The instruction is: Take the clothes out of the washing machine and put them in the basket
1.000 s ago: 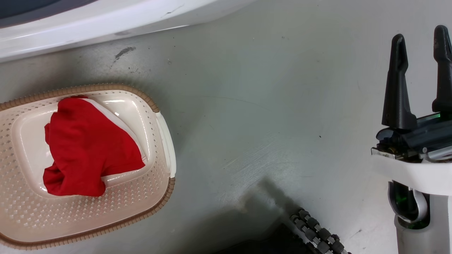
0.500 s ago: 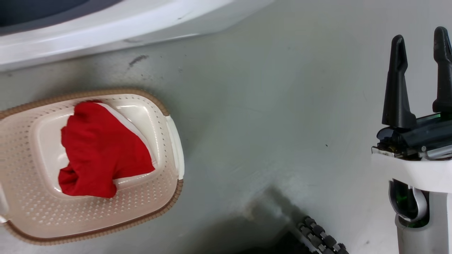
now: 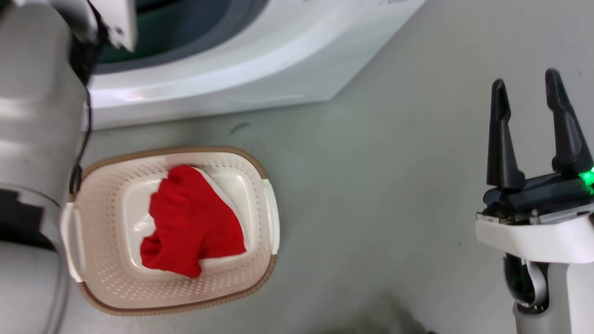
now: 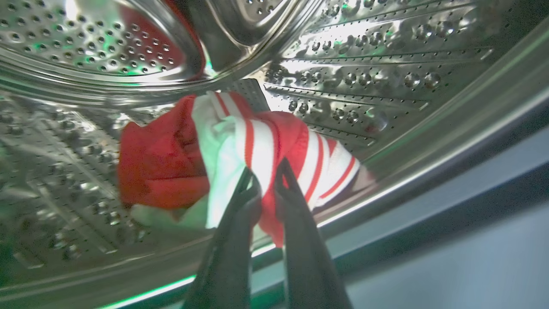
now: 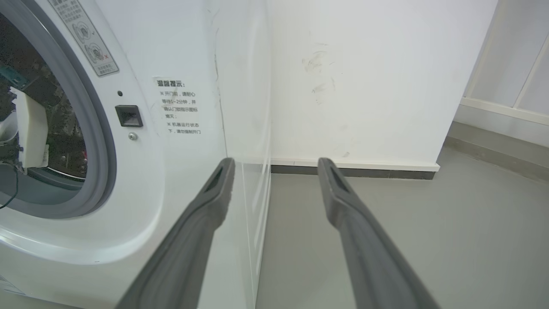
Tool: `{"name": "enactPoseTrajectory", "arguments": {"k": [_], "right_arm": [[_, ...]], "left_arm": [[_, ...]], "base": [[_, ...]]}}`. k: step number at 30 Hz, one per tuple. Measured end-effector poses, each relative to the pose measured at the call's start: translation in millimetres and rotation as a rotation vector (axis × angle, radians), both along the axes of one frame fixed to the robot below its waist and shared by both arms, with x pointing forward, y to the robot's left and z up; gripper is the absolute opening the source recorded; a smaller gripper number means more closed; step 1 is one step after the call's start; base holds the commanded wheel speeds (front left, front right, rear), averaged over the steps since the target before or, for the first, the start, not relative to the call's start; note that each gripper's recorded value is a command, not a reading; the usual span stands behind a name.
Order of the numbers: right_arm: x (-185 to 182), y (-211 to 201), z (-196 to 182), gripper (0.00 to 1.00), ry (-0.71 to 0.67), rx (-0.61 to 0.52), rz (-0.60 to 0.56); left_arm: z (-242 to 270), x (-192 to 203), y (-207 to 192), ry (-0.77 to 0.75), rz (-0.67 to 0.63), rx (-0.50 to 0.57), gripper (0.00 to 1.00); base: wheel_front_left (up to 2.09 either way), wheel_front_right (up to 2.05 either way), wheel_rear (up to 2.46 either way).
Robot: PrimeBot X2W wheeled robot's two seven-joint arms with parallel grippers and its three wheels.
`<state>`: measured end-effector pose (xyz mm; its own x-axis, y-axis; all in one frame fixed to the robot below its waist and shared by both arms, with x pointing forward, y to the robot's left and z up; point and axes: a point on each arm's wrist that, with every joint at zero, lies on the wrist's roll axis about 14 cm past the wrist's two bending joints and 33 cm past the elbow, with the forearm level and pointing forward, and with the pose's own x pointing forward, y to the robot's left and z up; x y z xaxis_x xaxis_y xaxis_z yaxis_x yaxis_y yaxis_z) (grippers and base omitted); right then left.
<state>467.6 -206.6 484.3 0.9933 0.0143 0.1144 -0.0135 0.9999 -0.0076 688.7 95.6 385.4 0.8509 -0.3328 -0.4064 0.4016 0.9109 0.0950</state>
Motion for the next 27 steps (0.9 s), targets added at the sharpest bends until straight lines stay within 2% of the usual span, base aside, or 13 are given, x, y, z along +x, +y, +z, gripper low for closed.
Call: {"name": "enactPoseTrajectory", "arguments": {"k": [4, 15, 27], "right_arm": [[-9.2, 8.2, 13.6, 1.0, -0.023, 0.006, 0.019], [-40.7, 25.6, 52.0, 1.0, -0.097, 0.021, 0.061], [-69.1, 43.8, 76.8, 1.0, -0.152, 0.032, 0.111]], "left_arm": [[24.8, -23.6, 0.6, -0.054, 0.011, -0.074, 0.0], [86.7, -84.8, 19.0, -0.207, 0.01, -0.147, 0.0], [160.5, -139.4, 34.0, -0.411, 0.014, -0.187, 0.0]], "base": [[0.0, 0.0, 0.0], [0.0, 0.0, 0.0], [0.0, 0.0, 0.0]]}}
